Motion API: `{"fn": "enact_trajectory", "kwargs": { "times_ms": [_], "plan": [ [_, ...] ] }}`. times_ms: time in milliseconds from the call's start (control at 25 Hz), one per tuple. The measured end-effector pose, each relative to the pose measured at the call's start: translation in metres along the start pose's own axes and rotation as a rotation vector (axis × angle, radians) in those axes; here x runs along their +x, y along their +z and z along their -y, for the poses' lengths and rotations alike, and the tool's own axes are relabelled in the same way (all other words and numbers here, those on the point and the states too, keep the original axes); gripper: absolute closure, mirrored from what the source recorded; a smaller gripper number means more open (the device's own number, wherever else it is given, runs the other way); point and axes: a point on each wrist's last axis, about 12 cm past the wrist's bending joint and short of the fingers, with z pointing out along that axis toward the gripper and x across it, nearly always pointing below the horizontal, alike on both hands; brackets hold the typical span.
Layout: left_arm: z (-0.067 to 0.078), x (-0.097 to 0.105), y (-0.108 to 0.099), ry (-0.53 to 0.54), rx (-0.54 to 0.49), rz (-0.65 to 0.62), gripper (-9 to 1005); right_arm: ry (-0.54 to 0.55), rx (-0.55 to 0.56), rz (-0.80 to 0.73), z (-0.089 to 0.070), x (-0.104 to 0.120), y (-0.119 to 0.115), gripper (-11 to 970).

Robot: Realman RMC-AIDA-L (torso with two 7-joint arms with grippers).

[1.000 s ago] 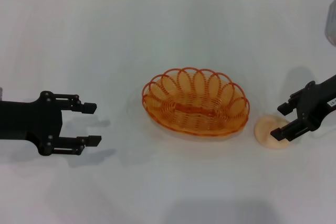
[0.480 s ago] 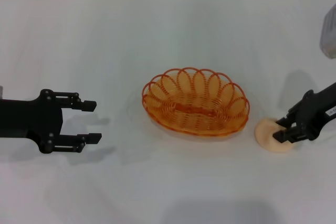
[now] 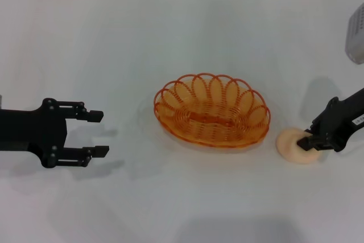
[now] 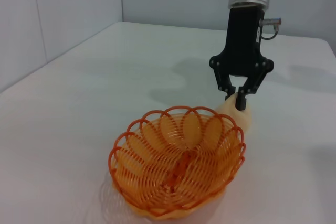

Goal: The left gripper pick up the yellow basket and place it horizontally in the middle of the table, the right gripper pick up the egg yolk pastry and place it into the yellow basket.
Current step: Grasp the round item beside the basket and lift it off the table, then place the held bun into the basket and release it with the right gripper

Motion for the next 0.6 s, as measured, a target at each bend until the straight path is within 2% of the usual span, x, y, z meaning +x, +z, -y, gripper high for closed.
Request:
{"fn": "enact_trajectory", "kwargs": {
  "times_ms": [320,600],
  "plan": [
    [0.001,0.001,-0.001,-0.001,-0.001,-0.001,313,-0.009,0.031,0.083,0.003,-0.011,-0.033,879],
    [0.000,0.001,-0.001,-0.006,-0.002,-0.002,313,-0.072,-0.013,0.273,-0.008,-0.036,-0.053,897]
  ]
}}
